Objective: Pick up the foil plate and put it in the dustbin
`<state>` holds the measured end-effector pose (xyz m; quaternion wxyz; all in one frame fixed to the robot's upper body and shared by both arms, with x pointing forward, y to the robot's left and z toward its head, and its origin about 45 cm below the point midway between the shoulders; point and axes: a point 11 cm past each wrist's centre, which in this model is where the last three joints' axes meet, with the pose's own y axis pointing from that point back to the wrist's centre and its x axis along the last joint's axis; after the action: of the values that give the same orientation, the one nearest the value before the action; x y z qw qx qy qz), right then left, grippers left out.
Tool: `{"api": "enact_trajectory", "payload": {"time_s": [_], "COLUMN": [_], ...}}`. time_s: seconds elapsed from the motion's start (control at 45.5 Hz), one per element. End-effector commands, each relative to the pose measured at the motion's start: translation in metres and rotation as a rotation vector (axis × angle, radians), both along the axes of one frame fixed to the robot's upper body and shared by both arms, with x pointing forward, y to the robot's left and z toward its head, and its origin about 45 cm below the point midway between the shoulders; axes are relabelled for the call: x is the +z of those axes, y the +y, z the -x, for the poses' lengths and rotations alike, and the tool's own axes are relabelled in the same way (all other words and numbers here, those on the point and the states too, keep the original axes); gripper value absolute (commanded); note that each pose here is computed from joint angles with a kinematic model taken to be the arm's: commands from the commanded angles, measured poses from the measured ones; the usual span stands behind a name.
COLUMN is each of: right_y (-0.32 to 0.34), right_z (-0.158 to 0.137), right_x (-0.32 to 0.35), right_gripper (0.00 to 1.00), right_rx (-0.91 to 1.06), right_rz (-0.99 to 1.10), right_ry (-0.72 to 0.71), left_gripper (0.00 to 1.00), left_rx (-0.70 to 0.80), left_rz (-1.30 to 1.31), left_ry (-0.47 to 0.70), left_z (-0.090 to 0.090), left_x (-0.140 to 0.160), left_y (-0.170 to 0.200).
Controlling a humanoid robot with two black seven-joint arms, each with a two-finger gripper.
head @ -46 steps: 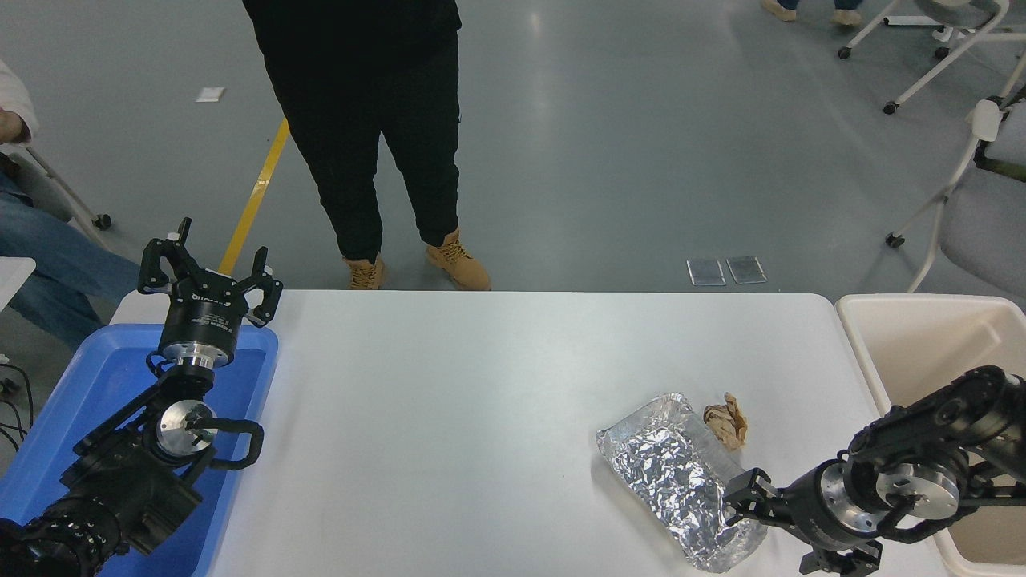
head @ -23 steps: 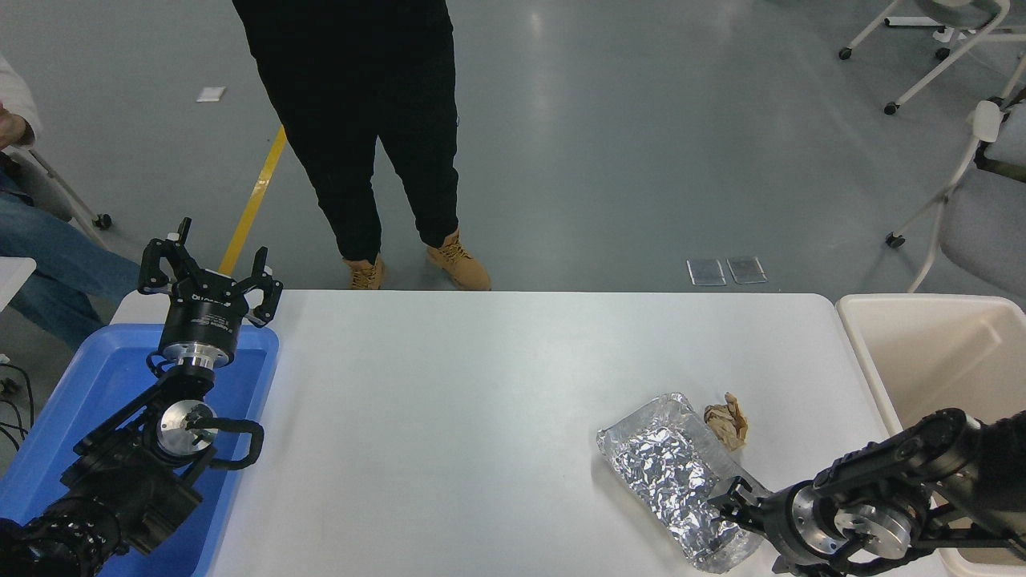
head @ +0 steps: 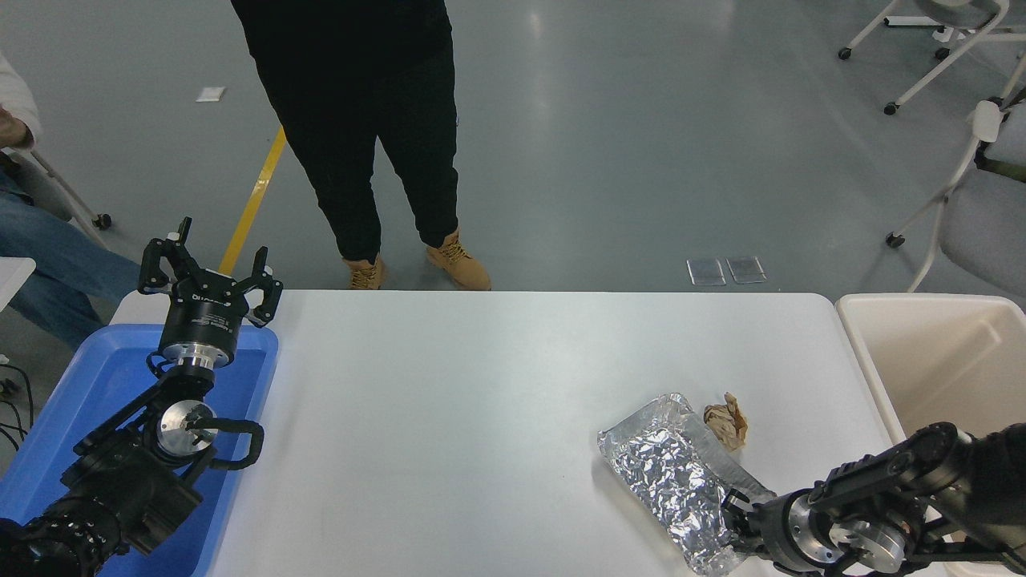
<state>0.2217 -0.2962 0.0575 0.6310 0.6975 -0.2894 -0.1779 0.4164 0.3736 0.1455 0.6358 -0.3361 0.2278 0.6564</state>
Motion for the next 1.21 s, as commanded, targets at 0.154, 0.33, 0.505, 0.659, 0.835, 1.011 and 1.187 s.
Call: {"api": "enact_trajectory", "payload": {"time_s": [0.154,0.33,0.505,0.659,0.835,1.011,1.187], "right_y": [-0.002,-0.010,-0.009,-0.003,-0.002,0.003,0.001], "right_z": [-0.025,-0.057,-0.085,-0.114,-0.140,-0.158,-0.168], "right_x": [0.025,0.068,0.114,0.163,0.217,0.270,0.310], "right_gripper": [0.00,0.00,0.00,0.00,0.00,0.00,0.00], "right_rx": [0.035,0.061,0.109,0.139,0.176,0.208,0.205], "right_rz": [0.006,0.022,0.000,-0.048,-0.035,-0.029,-0.028], "right_ry": [-0.064,-0.139,-0.174,-0.234,-0.320,-0.419,-0.510], "left_gripper": [0.99,0.99,0.99,0.99,0.99,0.99,0.99], "left_rx": [0.001,-0.001,0.000,0.000,0.000,0.000,0.000], "left_rz": [-0.001,0.001,-0.001,-0.001,-0.001,-0.001,-0.001], "left_ry": [0.001,0.000,0.000,0.000,0.001,0.000,0.000], "left_z": [0.000,0.000,0.000,0.000,0.000,0.000,0.000], "left_x": [0.000,0.000,0.000,0.000,0.000,0.000,0.000], "left_y": [0.001,-0.001,0.000,0.000,0.000,0.000,0.000]}}
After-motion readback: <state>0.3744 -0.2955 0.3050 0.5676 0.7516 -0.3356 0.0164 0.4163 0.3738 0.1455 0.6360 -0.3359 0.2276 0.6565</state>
